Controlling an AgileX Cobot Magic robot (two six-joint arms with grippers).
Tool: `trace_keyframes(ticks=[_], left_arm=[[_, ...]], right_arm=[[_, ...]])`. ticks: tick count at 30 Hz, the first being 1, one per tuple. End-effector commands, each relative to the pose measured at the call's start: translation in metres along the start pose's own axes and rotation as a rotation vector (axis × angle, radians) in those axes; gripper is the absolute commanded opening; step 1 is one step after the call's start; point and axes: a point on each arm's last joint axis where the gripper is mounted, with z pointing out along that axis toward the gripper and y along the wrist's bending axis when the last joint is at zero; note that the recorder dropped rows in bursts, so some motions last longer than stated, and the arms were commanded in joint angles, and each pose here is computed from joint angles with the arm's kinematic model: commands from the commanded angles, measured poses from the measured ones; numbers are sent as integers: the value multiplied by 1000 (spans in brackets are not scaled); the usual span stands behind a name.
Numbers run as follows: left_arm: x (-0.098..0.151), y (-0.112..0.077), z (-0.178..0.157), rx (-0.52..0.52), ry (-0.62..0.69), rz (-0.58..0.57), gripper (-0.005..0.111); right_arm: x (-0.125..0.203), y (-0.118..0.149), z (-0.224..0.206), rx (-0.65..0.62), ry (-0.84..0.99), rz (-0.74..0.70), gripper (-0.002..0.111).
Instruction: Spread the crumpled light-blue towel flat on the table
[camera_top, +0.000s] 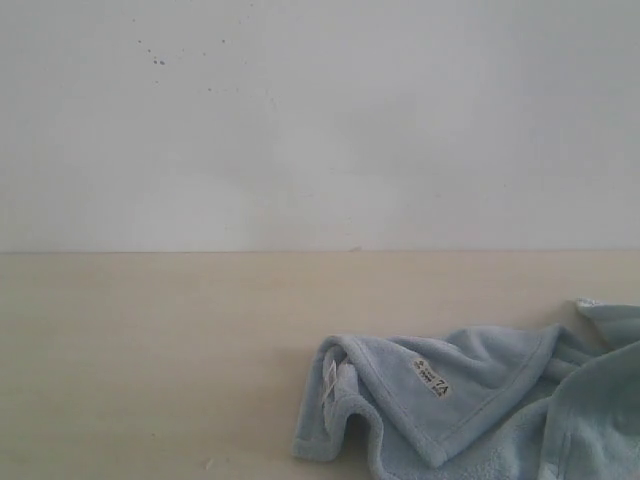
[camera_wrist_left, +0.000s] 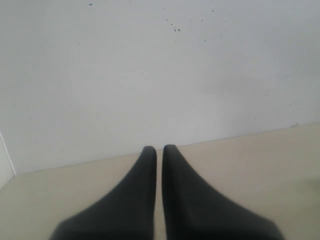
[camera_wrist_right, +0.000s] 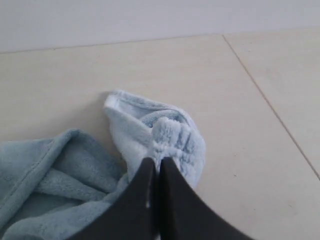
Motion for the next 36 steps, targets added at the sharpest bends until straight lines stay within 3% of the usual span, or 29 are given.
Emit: trace_keyframes(ticks=[1,9,28,31,34,36], left_arm=[[2,0,0,-1,9,-8,4],[1,-4,0,75,-3,-14,4],[-2,-5,0,78,-35,-24,4],[-8,-4,-1,87,-98,-214,4],[-12,-4,-1,113,-121,-568,4],[-8,-4,-1,117,-69,-856,4]], right_arm=[[-2,-14,-29,88,-56,69,0],[-6,-23,-66,116,-127,119,0],[1,-14,-66,60,-51,113,0],[0,-13,-66,51,-59,113,0],[0,-13,-66,46,-64,113,0],[0,-13,-66,46,-64,113,0]])
